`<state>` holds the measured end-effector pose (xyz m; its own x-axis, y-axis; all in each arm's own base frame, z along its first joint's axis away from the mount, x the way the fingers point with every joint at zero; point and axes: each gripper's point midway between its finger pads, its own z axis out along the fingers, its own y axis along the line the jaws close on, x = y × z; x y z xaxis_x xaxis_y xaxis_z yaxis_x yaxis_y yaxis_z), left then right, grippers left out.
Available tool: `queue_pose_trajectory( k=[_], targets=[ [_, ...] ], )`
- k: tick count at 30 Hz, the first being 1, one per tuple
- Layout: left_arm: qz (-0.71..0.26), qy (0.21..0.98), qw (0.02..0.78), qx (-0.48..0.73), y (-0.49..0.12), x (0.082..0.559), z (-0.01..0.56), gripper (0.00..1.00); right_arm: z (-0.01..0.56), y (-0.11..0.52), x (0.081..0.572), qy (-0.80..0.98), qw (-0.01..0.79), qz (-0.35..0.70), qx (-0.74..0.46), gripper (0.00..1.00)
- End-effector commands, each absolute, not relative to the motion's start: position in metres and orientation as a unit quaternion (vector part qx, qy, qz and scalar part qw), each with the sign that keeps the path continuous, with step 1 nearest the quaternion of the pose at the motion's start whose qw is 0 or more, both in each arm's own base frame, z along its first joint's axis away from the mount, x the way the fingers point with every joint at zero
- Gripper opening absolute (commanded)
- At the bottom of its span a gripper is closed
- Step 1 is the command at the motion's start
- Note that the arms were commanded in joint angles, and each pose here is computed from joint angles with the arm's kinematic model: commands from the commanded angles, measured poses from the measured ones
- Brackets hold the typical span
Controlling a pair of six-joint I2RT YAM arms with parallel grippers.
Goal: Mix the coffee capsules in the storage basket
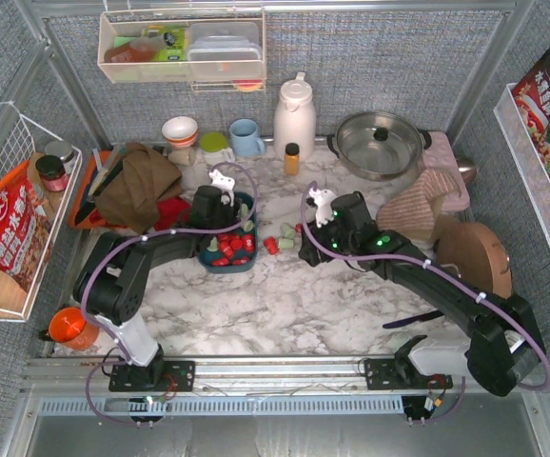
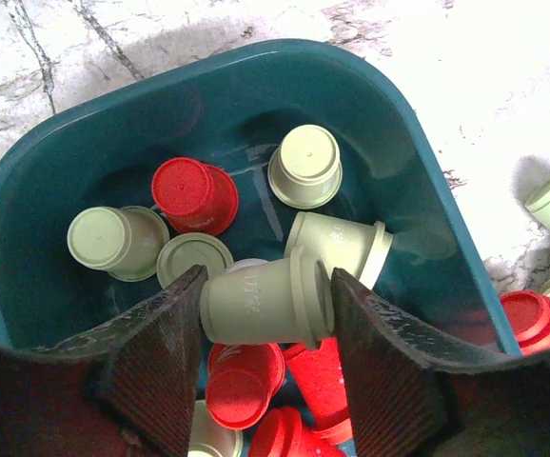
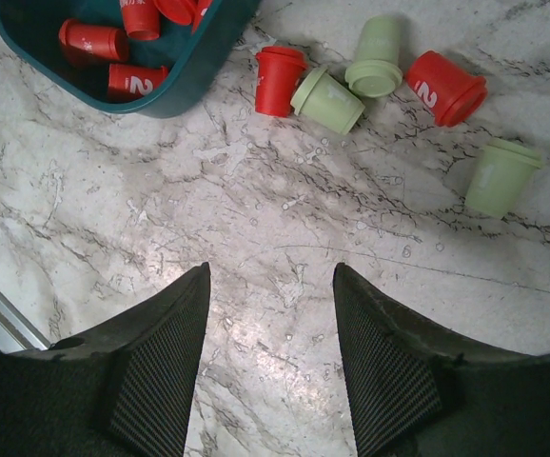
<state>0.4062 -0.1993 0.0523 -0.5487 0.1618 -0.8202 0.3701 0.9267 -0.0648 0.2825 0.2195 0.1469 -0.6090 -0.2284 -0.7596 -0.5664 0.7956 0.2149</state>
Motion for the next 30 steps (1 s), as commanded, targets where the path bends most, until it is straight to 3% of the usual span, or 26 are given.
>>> queue_pose_trajectory(
  k=[1, 5, 18, 30],
  targets=[
    [-0.108, 0.872, 0.456, 0.142, -0.197, 0.411, 0.056, 0.66, 0.152, 0.223, 0.285, 0.864, 0.383, 0.228, -0.234, 0.59],
    [-0.114, 0.866, 0.465, 0.142, -0.2, 0.414, 0.065, 0.73, 0.152, 0.224, 0.286, 0.864, 0.381, 0.228, -0.237, 0.59],
    [-0.134, 0.841, 0.507, 0.134, -0.201, 0.407, 0.112, 0.78, 0.126, 0.236, 0.31, 0.879, 0.371, 0.226, -0.194, 0.59],
    [-0.193, 0.787, 0.559, 0.174, -0.22, 0.349, 0.163, 0.83, 0.079, 0.261, 0.371, 0.898, 0.381, 0.206, -0.074, 0.6]
  ],
)
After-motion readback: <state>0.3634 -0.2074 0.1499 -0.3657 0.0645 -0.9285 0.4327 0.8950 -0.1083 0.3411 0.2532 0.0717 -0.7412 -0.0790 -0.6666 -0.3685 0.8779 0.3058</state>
